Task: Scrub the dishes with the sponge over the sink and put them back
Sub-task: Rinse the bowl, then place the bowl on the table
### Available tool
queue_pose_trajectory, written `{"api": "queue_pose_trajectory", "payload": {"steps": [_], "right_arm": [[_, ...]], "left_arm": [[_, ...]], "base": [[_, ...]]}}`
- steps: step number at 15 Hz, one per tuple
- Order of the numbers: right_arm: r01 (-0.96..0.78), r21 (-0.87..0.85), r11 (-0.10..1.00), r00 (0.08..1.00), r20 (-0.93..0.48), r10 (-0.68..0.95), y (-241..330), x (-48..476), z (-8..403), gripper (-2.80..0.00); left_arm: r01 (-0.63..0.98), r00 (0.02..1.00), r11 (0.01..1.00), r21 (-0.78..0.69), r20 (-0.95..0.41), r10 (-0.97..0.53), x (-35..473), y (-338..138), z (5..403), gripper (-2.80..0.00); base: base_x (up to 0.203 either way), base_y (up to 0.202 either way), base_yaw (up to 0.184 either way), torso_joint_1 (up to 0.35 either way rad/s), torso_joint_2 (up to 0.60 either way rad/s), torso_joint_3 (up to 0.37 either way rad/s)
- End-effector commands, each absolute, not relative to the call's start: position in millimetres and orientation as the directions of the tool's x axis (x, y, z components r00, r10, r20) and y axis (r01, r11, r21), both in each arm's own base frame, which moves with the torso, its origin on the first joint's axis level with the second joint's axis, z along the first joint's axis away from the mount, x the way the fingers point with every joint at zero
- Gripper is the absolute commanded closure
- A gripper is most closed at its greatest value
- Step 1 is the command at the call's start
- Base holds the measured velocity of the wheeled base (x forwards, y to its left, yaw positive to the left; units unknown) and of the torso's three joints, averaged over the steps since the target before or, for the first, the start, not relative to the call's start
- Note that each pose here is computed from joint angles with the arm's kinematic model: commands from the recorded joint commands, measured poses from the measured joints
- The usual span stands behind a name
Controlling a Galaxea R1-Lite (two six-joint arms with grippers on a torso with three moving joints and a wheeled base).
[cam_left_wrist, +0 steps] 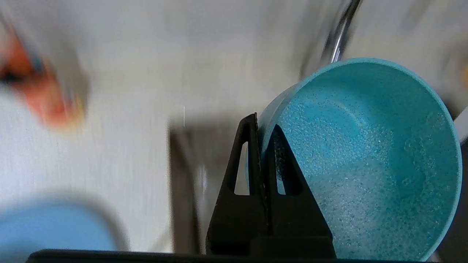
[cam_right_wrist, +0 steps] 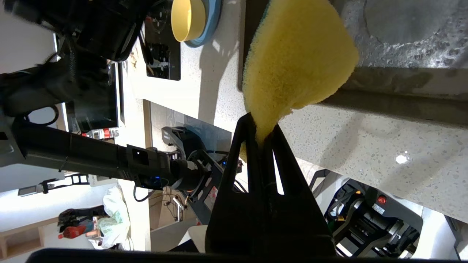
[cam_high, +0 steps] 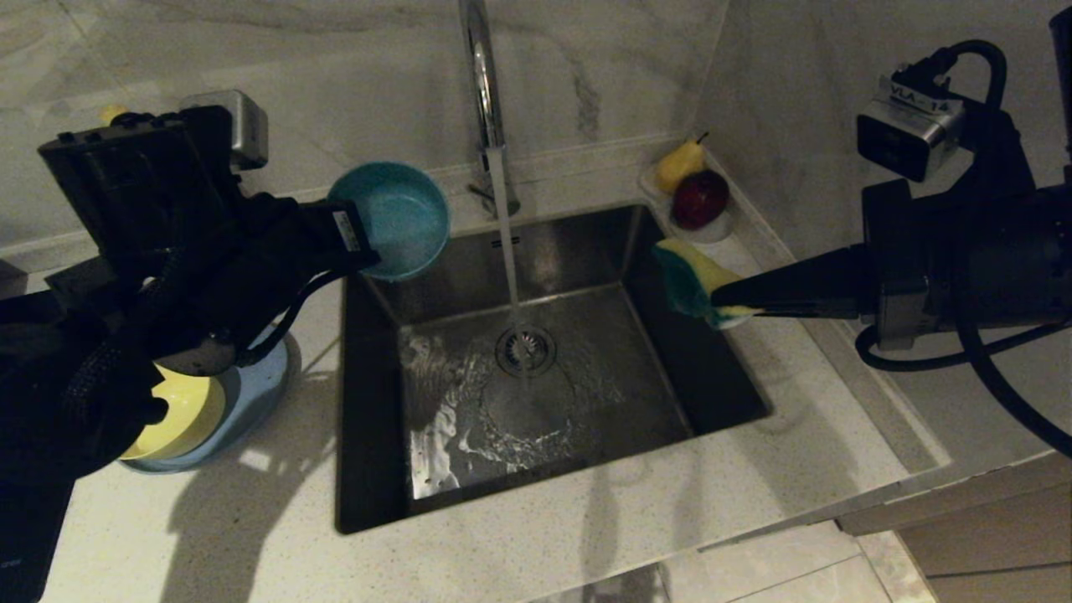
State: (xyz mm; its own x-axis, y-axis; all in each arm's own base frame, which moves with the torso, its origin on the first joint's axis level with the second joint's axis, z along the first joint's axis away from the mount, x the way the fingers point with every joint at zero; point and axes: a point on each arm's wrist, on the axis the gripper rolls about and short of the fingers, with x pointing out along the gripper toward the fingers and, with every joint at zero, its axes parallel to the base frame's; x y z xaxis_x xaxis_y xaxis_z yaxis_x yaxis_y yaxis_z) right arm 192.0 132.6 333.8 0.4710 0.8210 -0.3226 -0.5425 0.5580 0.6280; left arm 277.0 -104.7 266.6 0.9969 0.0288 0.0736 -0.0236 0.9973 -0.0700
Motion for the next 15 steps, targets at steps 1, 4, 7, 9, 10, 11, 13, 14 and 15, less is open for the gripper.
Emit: {"api": "queue_pose_trajectory", "payload": {"steps": [1,4,7,9,10,11,13,14,15], "right_arm": [[-0.54,0.631,0.557,0.468,-0.325,0.822,132,191,333,0.0],[-0.527,0.634,0.566,0.468,-0.34,0.816,132,194,329,0.0],[-0.514,0.636,0.575,0.477,-0.346,0.808,129,195,328,0.0],[-0.512,0.637,0.577,0.476,-0.349,0.808,127,191,330,0.0],[-0.514,0.636,0.575,0.477,-0.346,0.808,126,190,331,0.0],[-0.513,0.635,0.577,0.477,-0.347,0.807,126,190,332,0.0],[-0.506,0.637,0.582,0.478,-0.355,0.804,126,193,330,0.0],[-0.489,0.639,0.594,0.485,-0.367,0.794,125,197,326,0.0],[-0.478,0.642,0.6,0.482,-0.38,0.79,126,200,322,0.0]], "left_arm": [[-0.059,0.986,0.995,-0.08,-0.163,0.046,269,-96,264,0.0],[-0.129,0.974,0.96,-0.247,-0.214,0.075,265,-81,289,0.0],[-0.219,0.957,0.924,-0.314,-0.256,0.14,249,-58,308,0.0],[-0.282,0.943,0.9,-0.332,-0.27,0.195,242,-42,315,0.0],[-0.333,0.927,0.883,-0.331,-0.284,0.243,239,-30,318,0.0],[-0.396,0.907,0.856,-0.333,-0.29,0.306,234,-13,321,0.0],[-0.498,0.862,0.797,-0.341,-0.294,0.413,226,17,323,0.0],[-0.555,0.829,0.756,-0.346,-0.307,0.468,223,33,318,0.0],[-0.602,0.797,0.714,-0.357,-0.328,0.508,222,48,311,0.0]], "base": [[0.0,0.0,0.0,0.0,0.0,0.0],[0.0,0.0,0.0,0.0,0.0,0.0],[0.0,0.0,0.0,0.0,0.0,0.0],[0.0,0.0,0.0,0.0,0.0,0.0],[0.0,0.0,0.0,0.0,0.0,0.0],[0.0,0.0,0.0,0.0,0.0,0.0],[0.0,0.0,0.0,0.0,0.0,0.0],[0.0,0.0,0.0,0.0,0.0,0.0],[0.0,0.0,0.0,0.0,0.0,0.0]]}}
